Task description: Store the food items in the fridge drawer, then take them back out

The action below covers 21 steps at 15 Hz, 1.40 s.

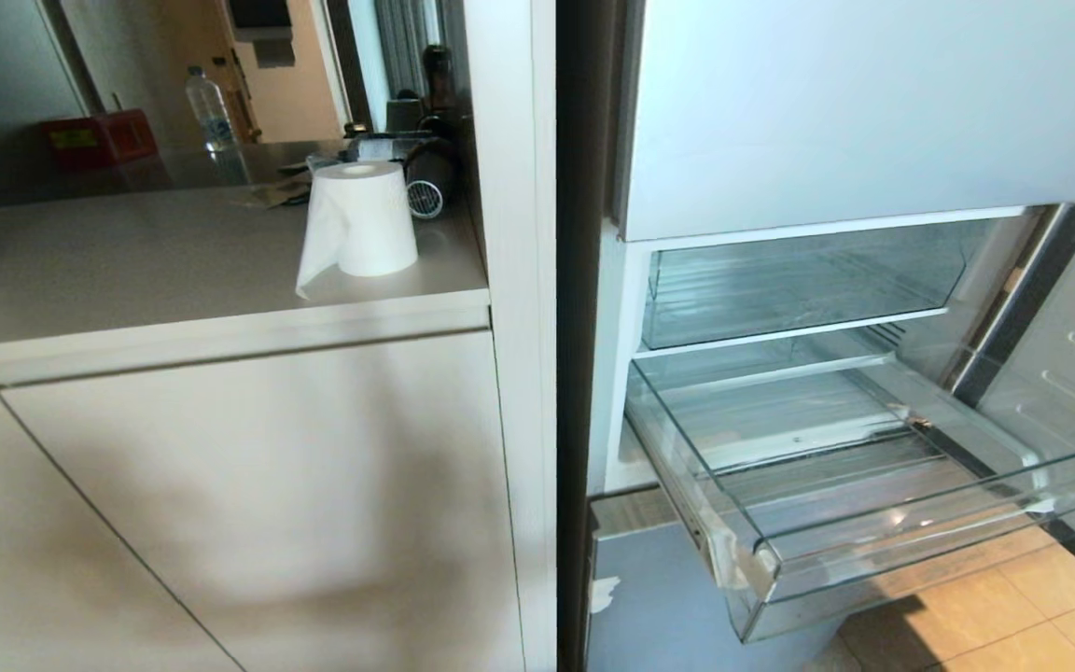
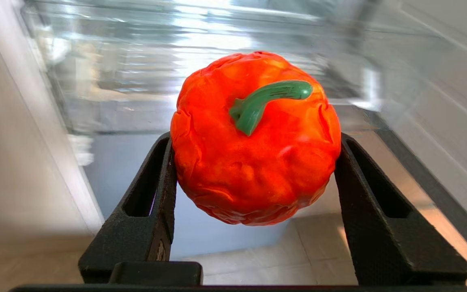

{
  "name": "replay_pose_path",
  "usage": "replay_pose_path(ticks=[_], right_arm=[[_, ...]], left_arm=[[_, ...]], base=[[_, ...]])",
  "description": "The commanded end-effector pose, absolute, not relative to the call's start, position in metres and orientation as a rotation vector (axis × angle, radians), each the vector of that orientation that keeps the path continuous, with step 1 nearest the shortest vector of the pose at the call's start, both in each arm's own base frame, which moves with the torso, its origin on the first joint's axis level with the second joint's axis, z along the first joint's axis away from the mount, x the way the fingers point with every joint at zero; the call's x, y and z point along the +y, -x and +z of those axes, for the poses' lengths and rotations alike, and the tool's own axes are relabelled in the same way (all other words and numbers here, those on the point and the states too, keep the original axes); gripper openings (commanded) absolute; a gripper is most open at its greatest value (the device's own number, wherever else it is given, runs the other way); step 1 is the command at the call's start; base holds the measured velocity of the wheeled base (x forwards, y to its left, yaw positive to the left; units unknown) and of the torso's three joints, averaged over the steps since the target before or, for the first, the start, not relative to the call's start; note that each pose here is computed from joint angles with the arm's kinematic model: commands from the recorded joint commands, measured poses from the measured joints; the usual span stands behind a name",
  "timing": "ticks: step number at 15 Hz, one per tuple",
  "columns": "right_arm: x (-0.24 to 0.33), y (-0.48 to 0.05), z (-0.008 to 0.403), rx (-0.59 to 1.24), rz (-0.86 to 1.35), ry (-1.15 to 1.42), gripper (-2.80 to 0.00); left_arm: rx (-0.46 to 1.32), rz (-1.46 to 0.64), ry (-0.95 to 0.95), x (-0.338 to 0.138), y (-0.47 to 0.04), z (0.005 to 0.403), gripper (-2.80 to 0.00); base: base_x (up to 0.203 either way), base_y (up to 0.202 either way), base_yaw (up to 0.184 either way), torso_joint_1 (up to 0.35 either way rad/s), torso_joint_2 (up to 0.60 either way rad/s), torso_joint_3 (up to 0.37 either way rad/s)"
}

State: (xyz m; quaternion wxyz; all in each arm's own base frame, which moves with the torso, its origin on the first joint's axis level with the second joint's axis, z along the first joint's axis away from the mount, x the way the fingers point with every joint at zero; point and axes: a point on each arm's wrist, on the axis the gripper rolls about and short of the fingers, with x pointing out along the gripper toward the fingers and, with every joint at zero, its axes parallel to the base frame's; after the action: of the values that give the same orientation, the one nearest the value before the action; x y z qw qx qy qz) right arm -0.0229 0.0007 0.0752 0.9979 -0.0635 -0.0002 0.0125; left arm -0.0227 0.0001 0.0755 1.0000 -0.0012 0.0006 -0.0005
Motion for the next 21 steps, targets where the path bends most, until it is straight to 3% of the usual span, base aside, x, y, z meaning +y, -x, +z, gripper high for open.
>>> replay_pose_path(ticks=[1,15,21], right_arm=[[0.001,0.023,0.075,0.002,0.025,0.127,-2.8],[0.001,0.023,0.075,-0.001,0.018,0.091,-2.8],[0.0,0.006,0.091,0.145,-0.029,-0.038,-2.8]], left_arm=[[0.002,-0.002,0.003,0.0,0.023,0.076,-2.8],[0.002,-0.002,0.003,0.0,0.023,0.076,-2.8],[0.002,-0.002,0.003,0.0,0.023,0.076,-2.8]], base=[[0.002,0.001,-0.119,0.002,0.0,0.002],[-0.001,0.006,-0.173,0.002,0.0,0.003],[-0.001,0.001,-0.033,0.001,0.0,0.0]])
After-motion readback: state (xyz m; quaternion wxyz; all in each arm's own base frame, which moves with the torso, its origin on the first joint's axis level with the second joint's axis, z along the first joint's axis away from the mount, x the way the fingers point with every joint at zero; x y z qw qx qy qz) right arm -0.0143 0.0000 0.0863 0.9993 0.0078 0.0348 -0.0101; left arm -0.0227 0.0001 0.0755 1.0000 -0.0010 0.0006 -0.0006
